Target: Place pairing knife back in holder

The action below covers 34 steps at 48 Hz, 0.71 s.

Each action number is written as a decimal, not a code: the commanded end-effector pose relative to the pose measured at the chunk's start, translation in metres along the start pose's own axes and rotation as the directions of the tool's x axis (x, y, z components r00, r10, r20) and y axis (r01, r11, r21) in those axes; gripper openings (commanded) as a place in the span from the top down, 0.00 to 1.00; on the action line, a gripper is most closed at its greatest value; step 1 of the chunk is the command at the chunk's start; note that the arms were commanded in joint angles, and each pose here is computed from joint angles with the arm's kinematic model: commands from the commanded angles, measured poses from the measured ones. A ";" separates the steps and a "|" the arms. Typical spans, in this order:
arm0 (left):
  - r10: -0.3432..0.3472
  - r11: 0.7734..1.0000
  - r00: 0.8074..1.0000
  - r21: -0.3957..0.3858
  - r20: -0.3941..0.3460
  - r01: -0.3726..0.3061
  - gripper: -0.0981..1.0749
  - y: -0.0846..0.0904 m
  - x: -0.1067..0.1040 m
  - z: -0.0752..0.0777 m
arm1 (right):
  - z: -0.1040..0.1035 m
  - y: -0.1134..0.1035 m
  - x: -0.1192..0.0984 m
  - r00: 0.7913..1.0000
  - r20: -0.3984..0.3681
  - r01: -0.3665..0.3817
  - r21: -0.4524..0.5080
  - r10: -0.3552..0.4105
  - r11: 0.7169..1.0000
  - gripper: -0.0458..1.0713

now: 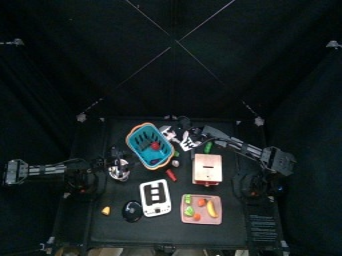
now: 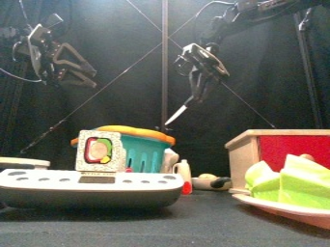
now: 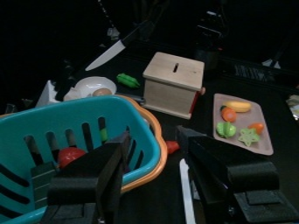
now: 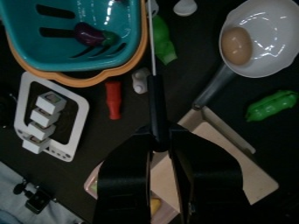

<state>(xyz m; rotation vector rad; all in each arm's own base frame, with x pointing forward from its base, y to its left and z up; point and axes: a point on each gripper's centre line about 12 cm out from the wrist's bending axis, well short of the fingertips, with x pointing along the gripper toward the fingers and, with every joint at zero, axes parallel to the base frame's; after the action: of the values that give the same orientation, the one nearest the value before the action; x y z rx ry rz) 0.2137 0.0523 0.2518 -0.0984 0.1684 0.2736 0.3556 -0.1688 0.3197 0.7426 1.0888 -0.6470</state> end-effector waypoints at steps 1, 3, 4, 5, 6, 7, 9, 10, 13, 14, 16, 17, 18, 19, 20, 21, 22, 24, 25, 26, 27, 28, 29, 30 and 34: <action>0.001 1.000 1.000 0.002 0.014 -0.001 0.20 0.000 0.001 0.005 | 0.008 0.000 -0.010 1.000 0.005 0.009 0.002 -0.009 1.000 0.58; 0.001 1.000 1.000 0.001 0.011 -0.001 0.20 0.000 0.001 0.004 | 0.010 0.000 -0.006 1.000 -0.011 0.021 0.001 -0.021 1.000 0.58; -0.001 1.000 1.000 0.003 0.009 0.001 0.20 0.000 0.001 0.003 | 0.011 0.000 -0.004 0.999 -0.018 0.027 0.001 -0.027 1.000 0.58; 0.001 1.000 1.000 0.002 0.011 -0.001 0.20 0.000 0.000 0.004 | 0.013 0.000 -0.002 0.999 -0.023 0.034 0.000 -0.034 0.999 0.58; 0.001 1.000 1.000 0.002 0.008 -0.001 0.20 0.000 0.001 0.003 | 0.015 -0.001 0.001 0.998 -0.035 0.044 -0.001 -0.044 0.999 0.58; 0.001 1.000 1.000 0.001 0.008 -0.001 0.20 0.000 0.001 0.003 | 0.017 -0.002 0.003 0.998 -0.040 0.051 -0.001 -0.051 0.999 0.58; 0.001 1.000 1.000 0.001 0.006 -0.001 0.20 0.000 0.000 0.002 | 0.021 -0.003 0.006 0.997 -0.050 0.066 0.001 -0.066 0.998 0.58; 0.001 1.000 1.000 0.001 0.003 -0.001 0.20 0.000 0.000 0.001 | 0.023 -0.004 0.008 0.996 -0.055 0.073 0.001 -0.072 0.997 0.58; 0.002 1.000 1.000 0.001 0.002 -0.002 0.20 0.000 0.000 0.000 | 0.029 -0.008 0.012 0.992 -0.068 0.103 0.001 -0.103 0.995 0.58; 0.002 1.000 1.000 0.001 0.000 -0.002 0.20 0.000 0.000 -0.001 | 0.031 -0.009 0.013 0.991 -0.072 0.114 0.000 -0.114 0.993 0.58; 0.002 1.000 1.000 0.003 -0.003 -0.002 0.20 0.001 0.000 -0.002 | 0.035 -0.011 0.017 0.988 -0.080 0.134 -0.002 -0.134 0.991 0.58; 0.002 1.000 1.000 0.003 -0.004 -0.002 0.20 0.001 0.000 -0.002 | 0.037 -0.012 0.018 0.986 -0.082 0.144 -0.003 -0.143 0.990 0.58; 0.002 1.000 1.000 0.003 -0.004 -0.002 0.20 0.001 0.000 -0.002 | 0.038 -0.013 0.020 0.984 -0.087 0.155 -0.004 -0.154 0.988 0.58; 0.002 1.000 1.000 0.003 -0.004 -0.002 0.20 0.001 0.000 -0.003 | 0.040 -0.014 0.021 0.983 -0.090 0.163 -0.004 -0.163 0.987 0.58; 0.002 1.000 1.000 0.003 -0.006 -0.002 0.20 0.001 0.000 -0.003 | 0.042 -0.015 0.022 0.980 -0.092 0.174 -0.007 -0.174 0.985 0.58; 0.002 1.000 1.000 0.003 -0.007 -0.002 0.20 0.001 0.000 -0.004 | 0.044 -0.015 0.023 0.979 -0.093 0.180 -0.009 -0.180 0.984 0.58; 0.003 1.000 1.000 0.002 -0.007 -0.003 0.20 0.001 0.000 -0.004 | 0.045 -0.015 0.024 0.978 -0.095 0.185 -0.012 -0.186 0.983 0.58; 0.003 1.000 1.000 0.002 -0.011 -0.003 0.20 0.001 0.000 -0.005 | 0.047 -0.015 0.026 0.976 -0.101 0.194 -0.018 -0.195 0.981 0.58; 0.003 1.000 1.000 0.004 -0.010 -0.003 0.20 0.001 0.000 -0.005 | 0.048 -0.014 0.026 0.975 -0.103 0.196 -0.022 -0.198 0.980 0.58; 0.003 1.000 1.000 0.004 -0.010 -0.003 0.20 0.001 0.000 -0.005 | 0.049 -0.014 0.027 0.974 -0.105 0.197 -0.026 -0.199 0.980 0.58; 0.003 1.000 1.000 0.002 -0.011 -0.003 0.20 0.001 0.000 -0.005 | 0.050 -0.015 0.028 0.973 -0.109 0.202 -0.030 -0.205 0.979 0.58; 0.003 1.000 1.000 0.004 -0.012 -0.003 0.20 0.001 0.000 -0.006 | 0.051 -0.014 0.028 0.972 -0.113 0.205 -0.037 -0.208 0.978 0.58; 0.003 1.000 1.000 0.004 -0.010 -0.003 0.20 0.001 -0.001 -0.005 | 0.052 -0.015 0.030 0.969 -0.120 0.210 -0.045 -0.214 0.977 0.58; 0.002 1.000 1.000 0.004 -0.012 -0.002 0.20 0.001 -0.001 -0.005 | 0.052 -0.015 0.030 0.969 -0.122 0.211 -0.050 -0.216 0.976 0.58; 0.003 1.000 1.000 0.004 -0.013 -0.003 0.20 0.001 -0.001 -0.007 | 0.056 -0.012 0.029 0.970 -0.118 0.209 -0.060 -0.215 0.976 0.58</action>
<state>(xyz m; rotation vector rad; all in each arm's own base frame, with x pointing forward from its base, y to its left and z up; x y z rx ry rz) 0.2097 0.0517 0.2395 -0.1010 0.2005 0.2757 0.3856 -0.2207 0.2817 0.6460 1.3660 -0.7619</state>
